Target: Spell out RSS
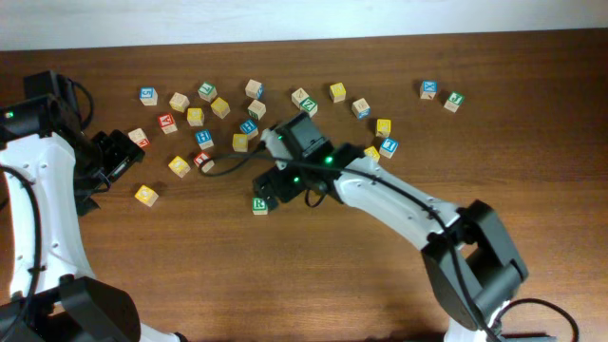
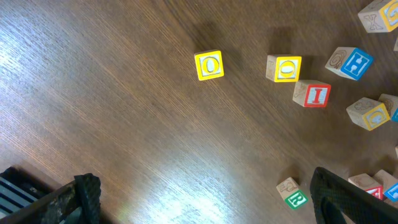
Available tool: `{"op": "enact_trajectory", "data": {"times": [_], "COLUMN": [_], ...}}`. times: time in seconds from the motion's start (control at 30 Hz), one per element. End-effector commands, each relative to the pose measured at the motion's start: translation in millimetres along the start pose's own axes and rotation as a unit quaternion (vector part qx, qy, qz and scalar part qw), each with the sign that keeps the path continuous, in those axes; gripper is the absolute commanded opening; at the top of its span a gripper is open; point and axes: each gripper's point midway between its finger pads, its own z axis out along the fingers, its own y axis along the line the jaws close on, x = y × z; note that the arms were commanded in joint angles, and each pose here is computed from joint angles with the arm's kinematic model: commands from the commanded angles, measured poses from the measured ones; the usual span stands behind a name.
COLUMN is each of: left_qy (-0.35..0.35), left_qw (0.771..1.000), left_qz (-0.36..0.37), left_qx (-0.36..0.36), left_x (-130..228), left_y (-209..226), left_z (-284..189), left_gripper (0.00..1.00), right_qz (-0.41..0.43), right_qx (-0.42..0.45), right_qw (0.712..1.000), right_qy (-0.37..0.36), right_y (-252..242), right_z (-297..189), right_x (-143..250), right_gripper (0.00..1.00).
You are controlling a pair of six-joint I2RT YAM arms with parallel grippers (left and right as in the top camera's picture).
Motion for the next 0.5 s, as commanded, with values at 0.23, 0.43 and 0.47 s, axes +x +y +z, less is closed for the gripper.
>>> {"op": "enact_trajectory", "data": {"times": [0.23, 0.43, 0.47], "left_qy": [-0.001, -0.001, -0.002], "left_qw": [1.0, 1.0, 1.0], "left_qz": [-0.005, -0.005, -0.005], "left_qx": [0.001, 0.001, 0.001], "left_x": [1, 1, 0], "left_y": [1, 1, 1], "left_z": [-1, -1, -1], "left_gripper": [0.99, 0.99, 0.99], "right_qz": [0.204, 0.302, 0.305], "right_qx": [0.225, 0.253, 0.227], "right_qw": [0.951, 0.916, 0.922], "right_qy": [-0.061, -0.07, -0.068], "right_y": [-161, -252, -247], "right_z": [-73, -120, -116], "right_x": [-21, 8, 8], "right_gripper": [0.99, 0.98, 0.98]}}
